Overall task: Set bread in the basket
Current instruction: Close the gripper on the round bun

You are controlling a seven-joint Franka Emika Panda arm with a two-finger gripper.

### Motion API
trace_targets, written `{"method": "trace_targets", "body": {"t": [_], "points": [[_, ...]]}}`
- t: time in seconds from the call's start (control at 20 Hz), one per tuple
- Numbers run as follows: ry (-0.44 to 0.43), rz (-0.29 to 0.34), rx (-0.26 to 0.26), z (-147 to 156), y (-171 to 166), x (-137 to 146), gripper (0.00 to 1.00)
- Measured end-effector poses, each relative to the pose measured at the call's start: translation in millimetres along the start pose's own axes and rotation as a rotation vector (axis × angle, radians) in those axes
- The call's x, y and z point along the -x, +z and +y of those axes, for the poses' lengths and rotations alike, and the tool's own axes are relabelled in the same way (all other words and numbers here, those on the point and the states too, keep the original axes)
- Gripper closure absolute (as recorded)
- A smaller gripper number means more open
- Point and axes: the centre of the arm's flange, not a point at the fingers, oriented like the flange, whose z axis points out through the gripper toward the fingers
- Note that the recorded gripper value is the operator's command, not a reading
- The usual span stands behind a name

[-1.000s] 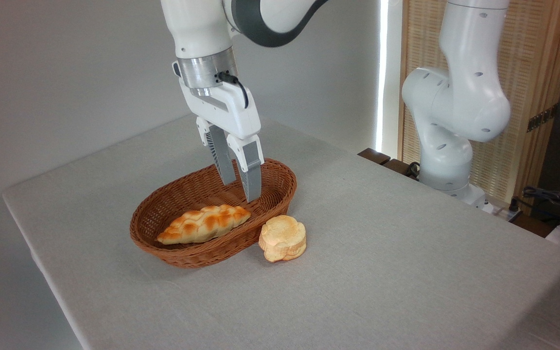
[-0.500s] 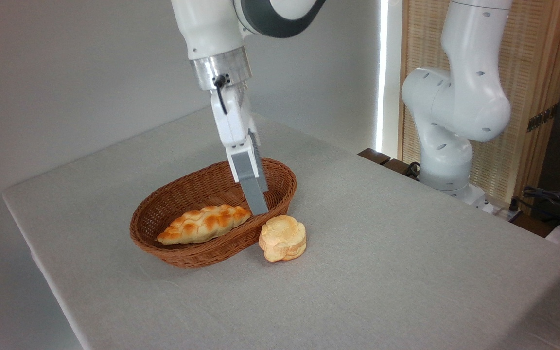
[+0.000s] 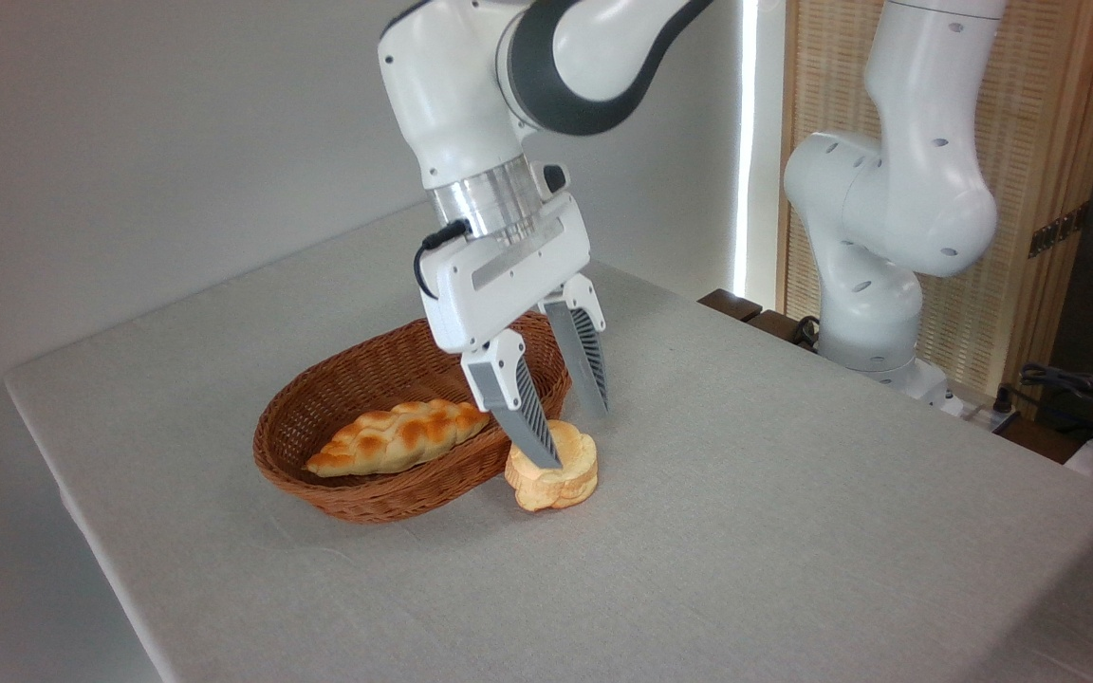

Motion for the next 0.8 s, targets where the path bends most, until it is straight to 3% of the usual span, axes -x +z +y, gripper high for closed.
{"method": "trace_targets", "body": {"t": [0.2,0.3,0.4,0.5,0.55,0.8], "points": [[0.01,0.009,-0.041,0.7,22.5,-2.3,0.0],[0.013,0.012,-0.038,2.0,26.3,-2.7,0.08],[0.014,0.013,-0.035,2.5,27.7,-3.4,0.45],[0.018,0.014,-0.03,3.4,30.2,-4.4,0.65],[0.02,0.014,-0.031,3.5,31.2,-5.0,0.69],[0.023,0.015,-0.039,3.0,32.8,-6.2,0.7]]}}
